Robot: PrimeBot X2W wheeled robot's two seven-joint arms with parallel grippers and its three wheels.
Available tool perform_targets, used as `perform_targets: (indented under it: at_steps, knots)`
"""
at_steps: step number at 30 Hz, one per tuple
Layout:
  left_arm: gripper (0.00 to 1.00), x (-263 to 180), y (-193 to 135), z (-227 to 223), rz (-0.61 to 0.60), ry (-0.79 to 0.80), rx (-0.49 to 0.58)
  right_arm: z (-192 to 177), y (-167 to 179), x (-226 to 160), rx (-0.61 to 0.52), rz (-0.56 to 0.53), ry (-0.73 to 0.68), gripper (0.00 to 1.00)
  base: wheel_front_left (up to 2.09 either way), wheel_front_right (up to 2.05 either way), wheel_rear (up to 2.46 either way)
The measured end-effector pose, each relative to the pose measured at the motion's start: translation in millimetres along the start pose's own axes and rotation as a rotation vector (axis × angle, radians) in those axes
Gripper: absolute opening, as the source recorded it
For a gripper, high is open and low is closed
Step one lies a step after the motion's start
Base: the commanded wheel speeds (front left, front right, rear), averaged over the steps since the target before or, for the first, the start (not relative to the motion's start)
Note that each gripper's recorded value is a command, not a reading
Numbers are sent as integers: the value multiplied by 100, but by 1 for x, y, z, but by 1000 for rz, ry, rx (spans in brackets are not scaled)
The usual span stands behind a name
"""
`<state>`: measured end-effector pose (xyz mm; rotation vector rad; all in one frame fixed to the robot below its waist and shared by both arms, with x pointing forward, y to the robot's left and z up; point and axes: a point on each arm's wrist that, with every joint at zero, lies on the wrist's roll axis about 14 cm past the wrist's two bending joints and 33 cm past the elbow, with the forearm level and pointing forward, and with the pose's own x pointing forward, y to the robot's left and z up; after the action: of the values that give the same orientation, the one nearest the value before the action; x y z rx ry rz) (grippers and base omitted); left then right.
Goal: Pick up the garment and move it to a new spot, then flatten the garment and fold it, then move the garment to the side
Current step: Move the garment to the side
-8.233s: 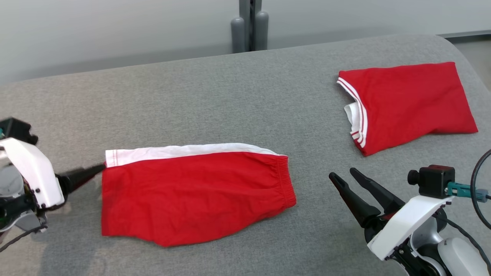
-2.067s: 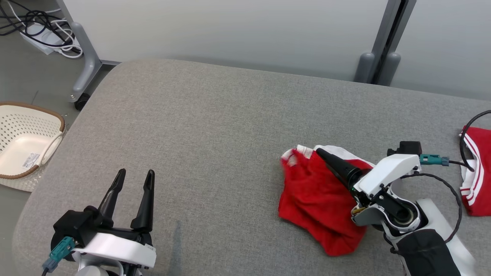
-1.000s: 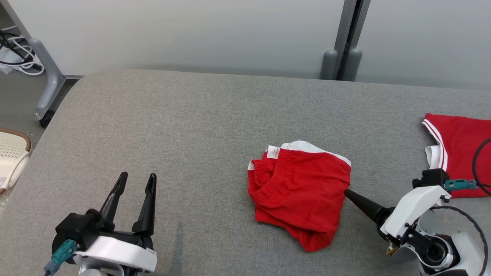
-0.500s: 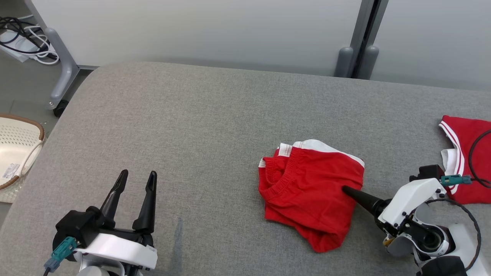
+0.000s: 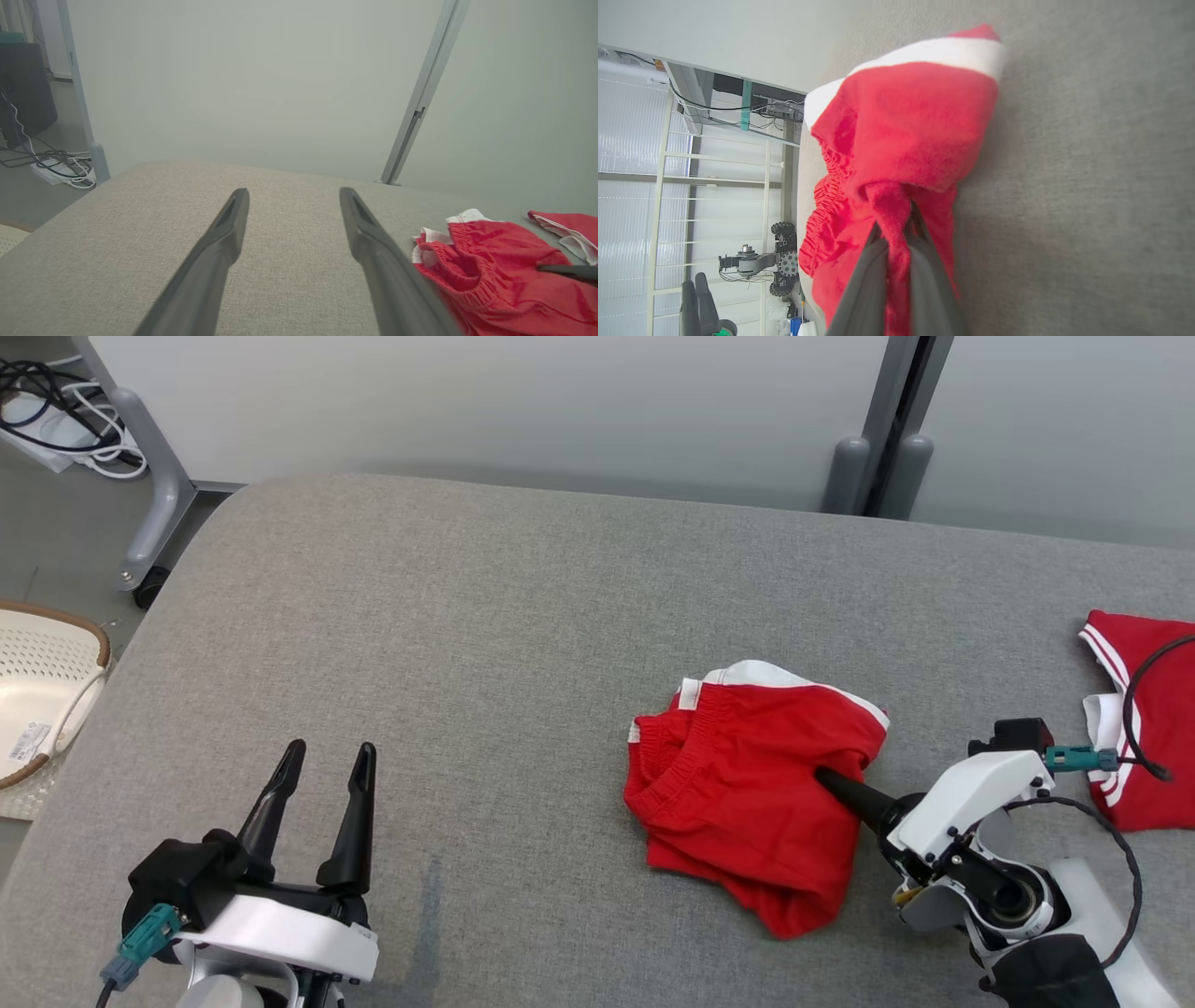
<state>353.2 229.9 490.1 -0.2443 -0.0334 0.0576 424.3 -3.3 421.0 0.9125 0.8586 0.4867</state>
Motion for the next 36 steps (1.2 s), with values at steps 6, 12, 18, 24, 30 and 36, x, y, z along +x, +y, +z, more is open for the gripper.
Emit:
perform_targets:
  at_steps: [6, 12, 18, 24, 30, 36]
  knots:
    - [100, 4, -8, 1, -25, -7, -5, 22, 16, -14, -87, 34, -78, 0, 0, 0, 0]
    - [100, 10, -21, 1, -67, -9, -9, 42, 21, -37, -203, 34, -122, 0, 0, 0, 0]
    - [100, 20, -45, -4, -138, 2, -15, 72, 14, -66, -326, -17, -184, 0, 0, 0, 0]
    - [100, 36, -68, -13, -215, 27, -13, 100, 24, -83, -504, -51, -229, 0, 0, 0, 0]
    - [100, 53, -86, -24, -277, 53, -9, 123, -5, -93, -565, -170, -205, 0, 0, 0, 0]
    - [100, 67, -95, -43, -319, 99, 0, 154, -28, -101, -602, -263, -214, 0, 0, 0, 0]
